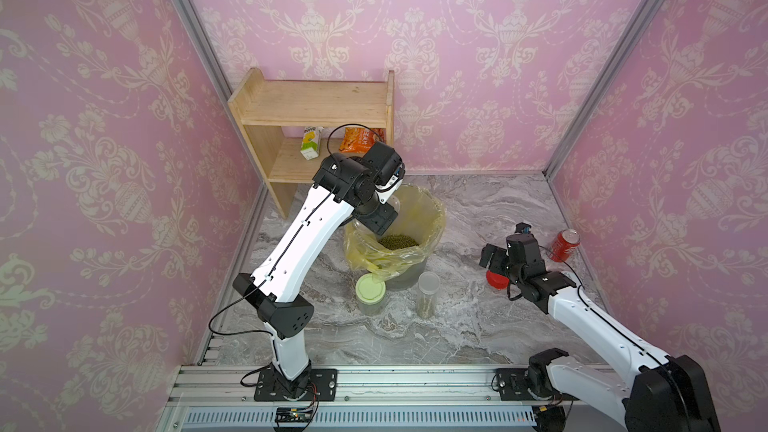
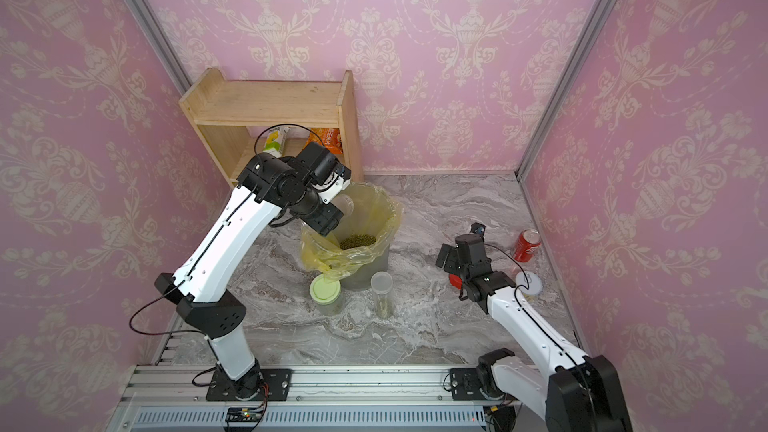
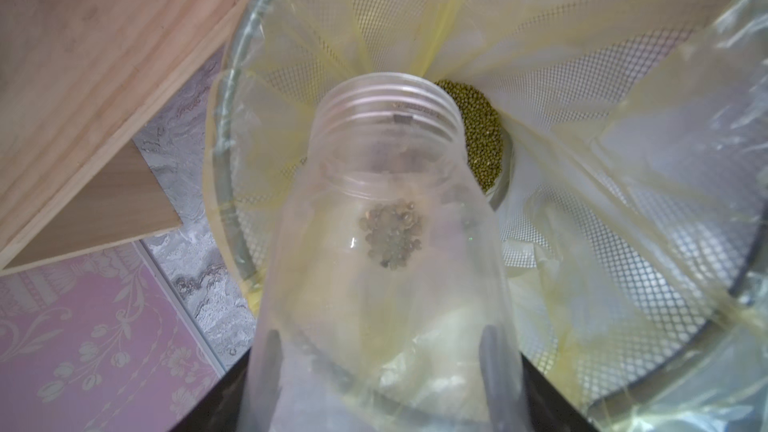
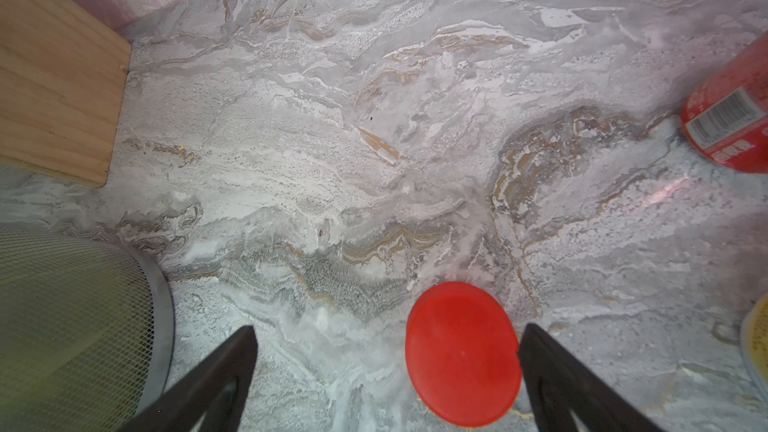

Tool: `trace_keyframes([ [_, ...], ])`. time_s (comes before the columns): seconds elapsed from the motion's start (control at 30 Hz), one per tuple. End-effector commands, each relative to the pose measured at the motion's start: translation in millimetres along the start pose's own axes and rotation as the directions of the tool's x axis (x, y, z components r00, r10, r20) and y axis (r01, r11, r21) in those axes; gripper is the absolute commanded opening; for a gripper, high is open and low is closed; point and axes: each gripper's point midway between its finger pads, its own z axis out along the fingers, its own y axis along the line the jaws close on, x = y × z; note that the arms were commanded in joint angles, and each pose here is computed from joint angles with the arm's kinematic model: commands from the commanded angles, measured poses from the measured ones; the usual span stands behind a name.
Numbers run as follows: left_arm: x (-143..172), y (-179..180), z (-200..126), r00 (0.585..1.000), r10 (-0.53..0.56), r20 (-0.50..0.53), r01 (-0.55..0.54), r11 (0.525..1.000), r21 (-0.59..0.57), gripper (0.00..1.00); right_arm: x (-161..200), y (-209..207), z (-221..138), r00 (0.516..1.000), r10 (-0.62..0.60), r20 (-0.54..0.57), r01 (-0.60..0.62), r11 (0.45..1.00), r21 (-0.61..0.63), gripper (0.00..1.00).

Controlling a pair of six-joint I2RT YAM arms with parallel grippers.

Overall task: Empty moldy mung beans from jars
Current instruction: Pour the moldy mung beans from the jar into the trash bin.

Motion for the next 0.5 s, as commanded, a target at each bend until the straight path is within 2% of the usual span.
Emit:
trace_keyframes([
  [0.0, 7.7, -0.7, 5.2, 0.998, 0.033, -0.053, -0.034, 0.999, -0.018, 0.31, 1.1, 6.7, -2.3, 0.999, -0.015, -0.028, 0.014, 1.0, -0.021, 1.0],
  [0.13, 23.4, 10.7, -19.7, 1.0, 0.02, -0.019, -0.021, 0.997, -0.074, 0.32, 1.4, 11.8, -5.2, 1.0, -0.006, -0.029, 0.005, 0.999, -0.046, 1.0],
  [0.23, 6.3, 9.9, -26.8, 0.998, 0.017, 0.056, -0.013, 0.998, -0.064, 0.32, -2.0, 15.9, -7.8, 1.0, -0.004, -0.018, 0.003, 0.998, -0.058, 1.0],
  [0.33, -4.6, -0.7, -24.3, 0.997, 0.025, 0.073, -0.025, 1.0, -0.005, 0.31, -4.3, 17.9, -7.6, 1.0, -0.011, -0.023, 0.01, 0.998, -0.057, 1.0],
  [0.47, 17.0, 4.0, -39.8, 0.997, 0.011, 0.077, -0.009, 1.0, -0.017, 0.32, -4.9, 18.8, -9.7, 0.999, -0.021, -0.03, 0.019, 0.998, -0.058, 1.0],
])
